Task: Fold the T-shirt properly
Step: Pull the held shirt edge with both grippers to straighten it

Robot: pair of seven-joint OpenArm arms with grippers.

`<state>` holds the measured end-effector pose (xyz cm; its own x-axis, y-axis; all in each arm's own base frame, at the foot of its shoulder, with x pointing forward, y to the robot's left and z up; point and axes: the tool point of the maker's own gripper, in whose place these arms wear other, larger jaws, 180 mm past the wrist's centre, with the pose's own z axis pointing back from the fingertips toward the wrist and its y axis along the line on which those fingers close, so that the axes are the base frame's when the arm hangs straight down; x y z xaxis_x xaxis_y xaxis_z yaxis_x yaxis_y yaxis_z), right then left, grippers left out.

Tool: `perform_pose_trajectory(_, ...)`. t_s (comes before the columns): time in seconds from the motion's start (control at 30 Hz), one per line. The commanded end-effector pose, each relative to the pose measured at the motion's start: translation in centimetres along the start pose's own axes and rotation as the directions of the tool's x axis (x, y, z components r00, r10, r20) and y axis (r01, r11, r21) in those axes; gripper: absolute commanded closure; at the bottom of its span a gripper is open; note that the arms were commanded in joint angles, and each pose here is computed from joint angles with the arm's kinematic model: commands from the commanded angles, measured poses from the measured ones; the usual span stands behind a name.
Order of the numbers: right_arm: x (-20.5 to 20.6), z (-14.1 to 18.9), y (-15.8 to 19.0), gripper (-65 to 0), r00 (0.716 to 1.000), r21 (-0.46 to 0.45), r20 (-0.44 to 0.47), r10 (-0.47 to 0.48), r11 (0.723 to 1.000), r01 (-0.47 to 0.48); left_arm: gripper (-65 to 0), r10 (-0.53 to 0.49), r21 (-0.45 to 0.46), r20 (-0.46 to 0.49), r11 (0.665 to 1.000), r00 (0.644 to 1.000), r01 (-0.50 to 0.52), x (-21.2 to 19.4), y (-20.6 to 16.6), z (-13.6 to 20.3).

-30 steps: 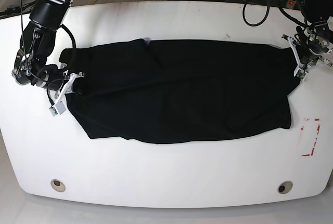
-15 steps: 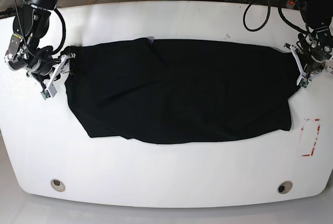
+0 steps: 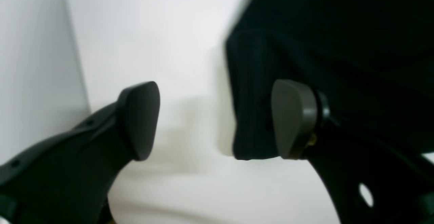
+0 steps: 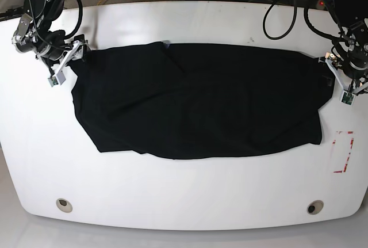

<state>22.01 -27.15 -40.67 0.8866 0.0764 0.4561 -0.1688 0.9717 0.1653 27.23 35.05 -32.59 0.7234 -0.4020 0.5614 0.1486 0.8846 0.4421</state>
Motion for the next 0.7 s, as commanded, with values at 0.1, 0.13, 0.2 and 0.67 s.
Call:
perform_pose_trajectory(0.1,0.1,-0.6,0.5,-40.9,0.999,0.026,0.018,-0.029,0.999,0.029,-49.7,0.107,0.006,0.006,0.994,0.994,-0.107,-1.4,1.9,0.1)
perform_pose_trajectory(0.13,0.2,-0.7,0.4,-40.9,0.999,0.028,0.022,-0.033,0.999,0.033,-49.7,0.116,0.007,0.001,0.993,0.993,-0.116,-1.7,2.2,0.1)
perform_pose_trajectory(0.2,0.1,-1.1,0.5,-40.7,0.999,0.039,0.023,-0.050,0.998,0.049,-49.7,0.123,0.006,-0.025,0.992,0.992,-0.123,-2.7,2.9,-0.3)
perform_pose_trajectory(0.67,0.1,-1.4,0.7,-5.1,0.997,0.051,0.034,-0.062,0.997,0.060,-33.2,0.182,-0.099,-0.156,0.975,0.971,-0.199,-7.0,0.2,-3.3)
